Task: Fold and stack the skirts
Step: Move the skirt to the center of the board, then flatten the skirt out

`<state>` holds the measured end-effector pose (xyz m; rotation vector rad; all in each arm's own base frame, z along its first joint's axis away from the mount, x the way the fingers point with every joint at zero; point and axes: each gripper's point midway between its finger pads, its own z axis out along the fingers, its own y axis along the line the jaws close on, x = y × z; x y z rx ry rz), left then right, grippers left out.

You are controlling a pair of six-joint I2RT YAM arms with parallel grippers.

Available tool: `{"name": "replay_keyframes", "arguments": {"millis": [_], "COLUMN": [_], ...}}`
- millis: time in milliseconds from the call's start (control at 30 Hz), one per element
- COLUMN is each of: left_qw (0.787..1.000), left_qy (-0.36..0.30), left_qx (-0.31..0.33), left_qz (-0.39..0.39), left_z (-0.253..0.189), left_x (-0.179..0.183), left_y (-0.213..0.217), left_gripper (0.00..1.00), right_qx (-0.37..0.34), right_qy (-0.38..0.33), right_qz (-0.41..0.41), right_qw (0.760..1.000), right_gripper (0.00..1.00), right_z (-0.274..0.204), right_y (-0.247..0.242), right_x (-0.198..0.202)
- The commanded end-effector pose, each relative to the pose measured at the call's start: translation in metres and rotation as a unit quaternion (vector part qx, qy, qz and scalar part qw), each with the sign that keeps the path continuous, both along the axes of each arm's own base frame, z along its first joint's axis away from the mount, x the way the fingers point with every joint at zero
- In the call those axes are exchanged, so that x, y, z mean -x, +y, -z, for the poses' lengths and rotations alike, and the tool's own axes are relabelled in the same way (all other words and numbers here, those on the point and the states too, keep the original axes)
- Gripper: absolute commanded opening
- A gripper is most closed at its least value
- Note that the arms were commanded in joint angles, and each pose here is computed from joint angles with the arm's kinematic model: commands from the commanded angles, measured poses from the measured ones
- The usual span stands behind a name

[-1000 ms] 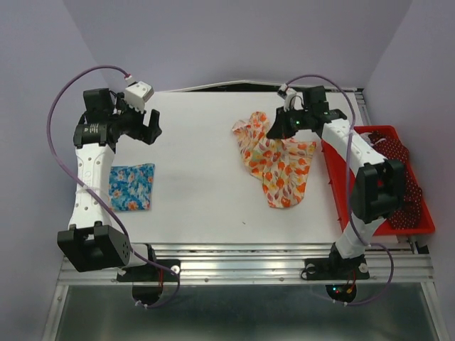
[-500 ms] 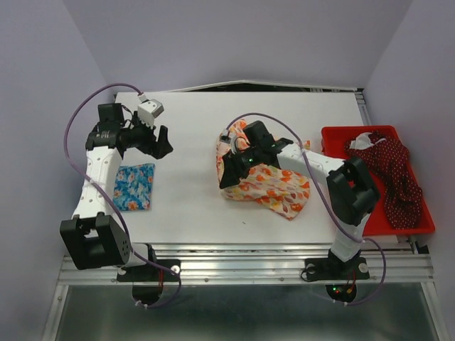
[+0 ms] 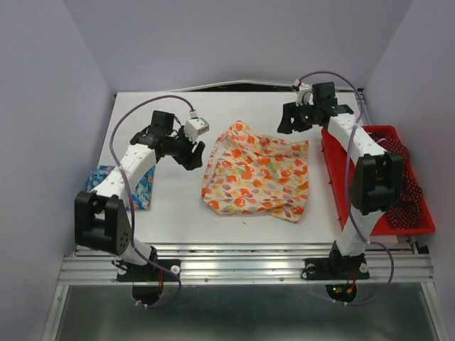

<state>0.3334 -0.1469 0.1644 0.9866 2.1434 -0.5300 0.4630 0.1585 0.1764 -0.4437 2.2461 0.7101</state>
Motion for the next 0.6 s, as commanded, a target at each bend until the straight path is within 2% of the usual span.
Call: {"name": "replay_keyframes", "arguments": {"millis": [0,67,167,200,267,367,400,533,567], "left_qw": [0.999,0.997,0.993,0.991,0.989,0.978,0.974,0.962,0.956], "left_qy": [0.038,0.080,0.102,0.091,0.061,0.018,0.027,0.055,0.072], "left_qx": [-0.023,-0.004,0.007,-0.019,-0.054,-0.110,-0.131,-0.196,-0.213], "left_qz": [-0.009,0.015,0.063,0.096,0.123,0.174,0.182,0.183,0.187], "left_z": [0.033,0.046,0.047,0.049,0.050,0.063,0.077,0.117,0.131], "left_x": [-0.009,0.002,0.020,0.030,0.043,0.064,0.072,0.070,0.068], "left_y": [-0.010,-0.022,-0.033,-0.038,-0.044,-0.066,-0.067,-0.068,-0.066], "left_gripper": [0.68,0.66,0.66,0.70,0.76,0.79,0.79,0.74,0.67], "right_qx": [0.133,0.161,0.231,0.265,0.283,0.296,0.297,0.297,0.298], "right_qy": [0.005,0.008,0.019,0.018,0.019,0.027,0.037,0.078,0.082], "right_qz": [-0.009,-0.011,-0.018,-0.021,-0.024,-0.037,-0.041,-0.050,-0.045], "right_qw": [0.991,0.987,0.973,0.964,0.959,0.954,0.953,0.950,0.950], "right_gripper": [0.69,0.68,0.68,0.68,0.70,0.70,0.70,0.68,0.63], "right_z": [0.036,0.051,0.073,0.081,0.086,0.096,0.104,0.129,0.131], "right_y": [-0.018,-0.025,-0.047,-0.059,-0.069,-0.073,-0.073,-0.072,-0.076], "right_x": [0.011,0.006,0.006,0.008,0.010,0.015,0.016,0.019,0.017]}}
